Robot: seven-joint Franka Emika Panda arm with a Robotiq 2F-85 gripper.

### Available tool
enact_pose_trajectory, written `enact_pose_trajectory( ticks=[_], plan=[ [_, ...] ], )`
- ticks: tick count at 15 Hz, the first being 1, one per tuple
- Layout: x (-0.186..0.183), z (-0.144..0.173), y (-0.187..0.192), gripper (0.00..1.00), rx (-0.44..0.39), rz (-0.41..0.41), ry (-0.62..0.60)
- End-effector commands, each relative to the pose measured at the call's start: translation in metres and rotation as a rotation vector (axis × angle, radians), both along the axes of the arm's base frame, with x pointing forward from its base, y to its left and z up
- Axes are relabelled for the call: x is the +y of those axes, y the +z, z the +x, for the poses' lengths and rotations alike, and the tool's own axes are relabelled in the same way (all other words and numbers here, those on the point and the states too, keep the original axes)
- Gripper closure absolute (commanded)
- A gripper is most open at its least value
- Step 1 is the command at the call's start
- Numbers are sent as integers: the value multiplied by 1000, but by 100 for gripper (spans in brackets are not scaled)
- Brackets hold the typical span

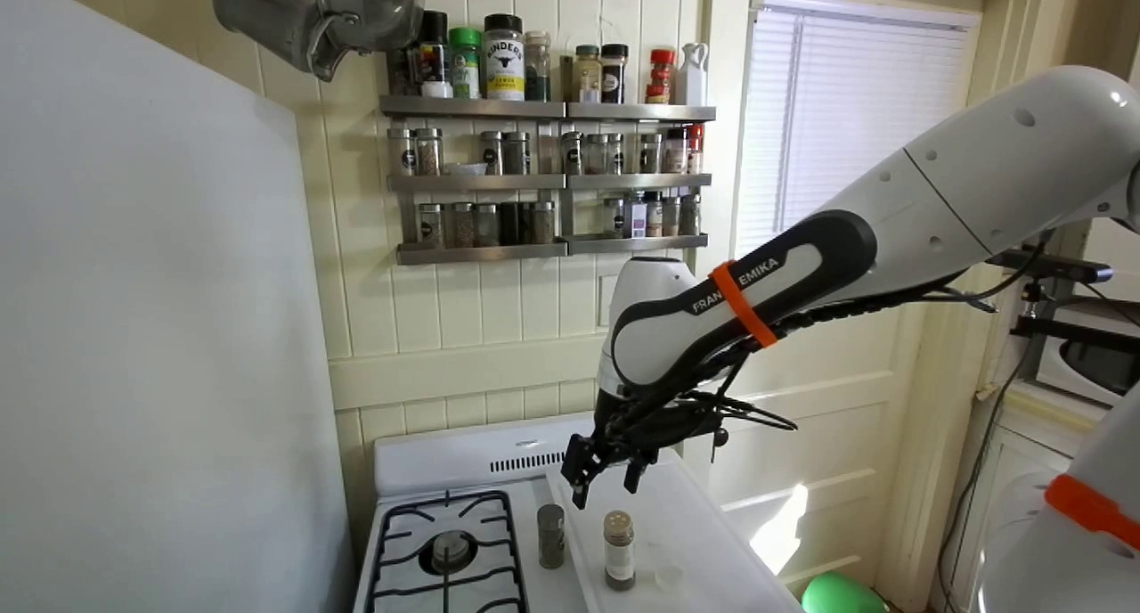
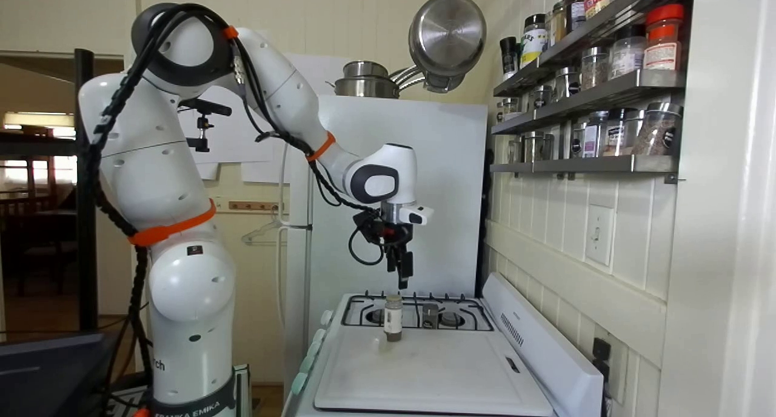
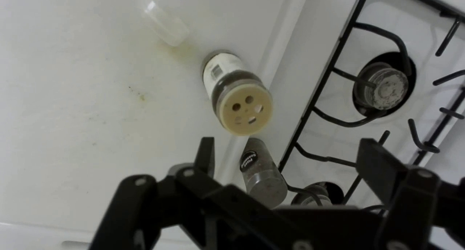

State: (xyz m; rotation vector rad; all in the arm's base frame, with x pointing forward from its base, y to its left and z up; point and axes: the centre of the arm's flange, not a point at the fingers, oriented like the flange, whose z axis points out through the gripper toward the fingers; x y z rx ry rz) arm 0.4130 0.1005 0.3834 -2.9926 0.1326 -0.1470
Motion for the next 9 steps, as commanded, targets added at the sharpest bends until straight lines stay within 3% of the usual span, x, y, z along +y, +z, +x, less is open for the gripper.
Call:
enact_pose_trajectory(
  ticks=[1,9],
  plan=[
    [-2,-4,-14,0,87,13,14],
    [-3,-6,-30,0,177,-49,35]
  ],
)
